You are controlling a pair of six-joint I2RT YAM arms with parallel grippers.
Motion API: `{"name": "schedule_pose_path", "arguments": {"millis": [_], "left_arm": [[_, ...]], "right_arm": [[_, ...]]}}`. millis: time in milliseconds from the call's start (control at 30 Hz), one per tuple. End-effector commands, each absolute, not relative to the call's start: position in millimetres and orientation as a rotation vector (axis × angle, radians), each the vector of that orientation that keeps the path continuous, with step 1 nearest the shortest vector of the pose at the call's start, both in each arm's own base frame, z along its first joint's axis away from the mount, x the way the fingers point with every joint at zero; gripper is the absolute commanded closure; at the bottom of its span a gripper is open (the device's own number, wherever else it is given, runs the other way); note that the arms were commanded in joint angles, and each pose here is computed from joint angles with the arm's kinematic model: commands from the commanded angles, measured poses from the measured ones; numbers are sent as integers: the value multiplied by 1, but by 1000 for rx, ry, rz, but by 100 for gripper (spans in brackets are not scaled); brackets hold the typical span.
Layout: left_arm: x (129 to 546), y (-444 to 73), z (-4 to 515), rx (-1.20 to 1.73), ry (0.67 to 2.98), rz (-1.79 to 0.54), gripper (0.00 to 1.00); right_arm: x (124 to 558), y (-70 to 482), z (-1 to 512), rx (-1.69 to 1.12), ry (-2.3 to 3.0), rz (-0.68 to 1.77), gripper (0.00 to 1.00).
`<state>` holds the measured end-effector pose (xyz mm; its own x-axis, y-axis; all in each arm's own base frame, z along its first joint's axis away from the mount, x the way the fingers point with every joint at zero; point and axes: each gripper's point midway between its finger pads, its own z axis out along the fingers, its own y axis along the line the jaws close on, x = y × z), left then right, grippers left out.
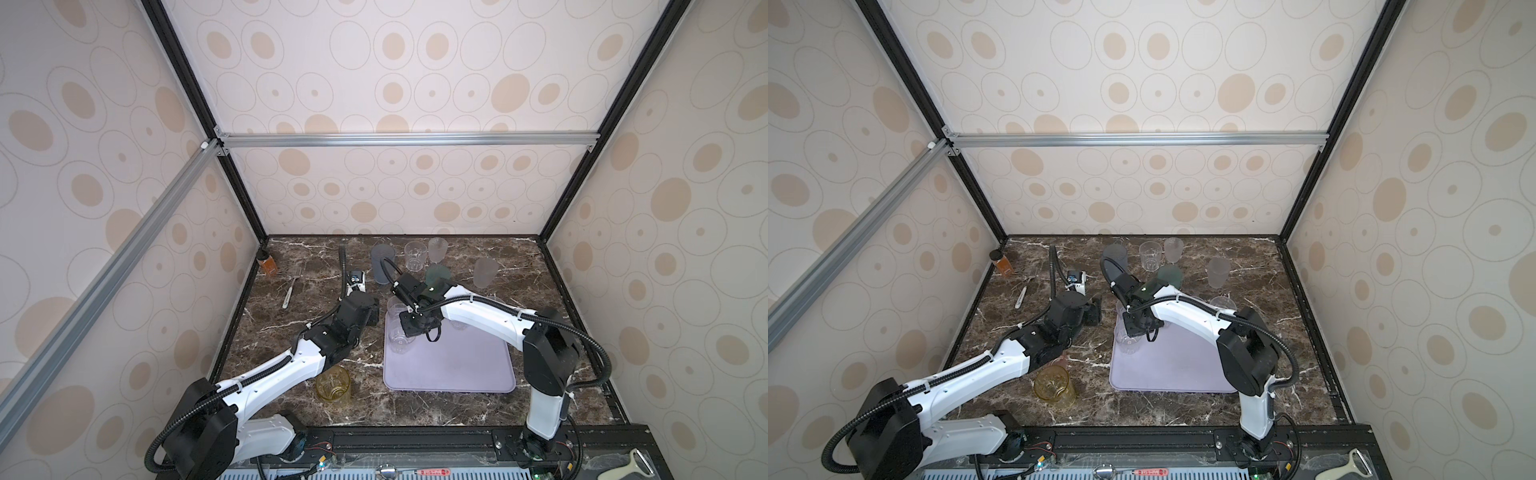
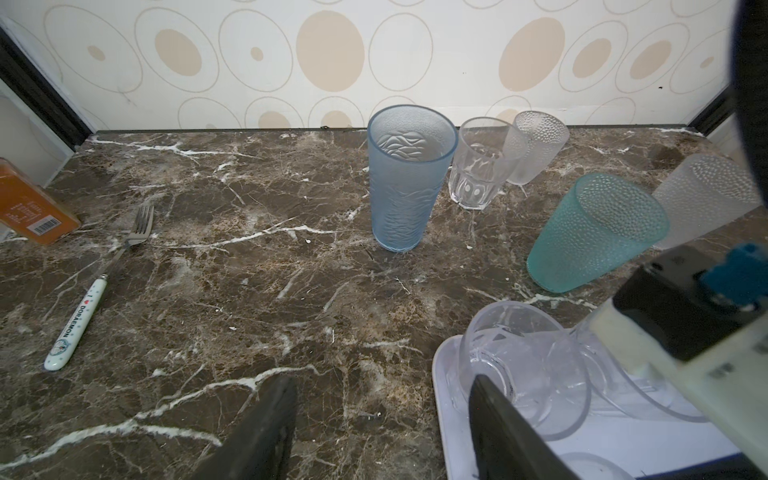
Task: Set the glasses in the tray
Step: 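Carry the clear glass with the right gripper over the tray, then lower the clear glass upside down onto the tray near the left gripper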
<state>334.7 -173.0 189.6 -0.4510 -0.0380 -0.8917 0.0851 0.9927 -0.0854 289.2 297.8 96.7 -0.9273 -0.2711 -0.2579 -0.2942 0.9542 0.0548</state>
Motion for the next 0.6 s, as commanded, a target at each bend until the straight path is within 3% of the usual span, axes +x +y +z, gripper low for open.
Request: {"name": "schedule_pose_path", "arguments": {"millis": [0,267,567], "left_arm": [[338,-169,198,14,2002,-129,34],[340,-171,196,18,2002,-134,34],[340,-170,198,15,1999,-135,34]], "right_arm": [[296,295,99,-432,2848,66,100],[308,290,96,-452,2816,-39,100],[290,301,97,-430,2884,121,100]]}}
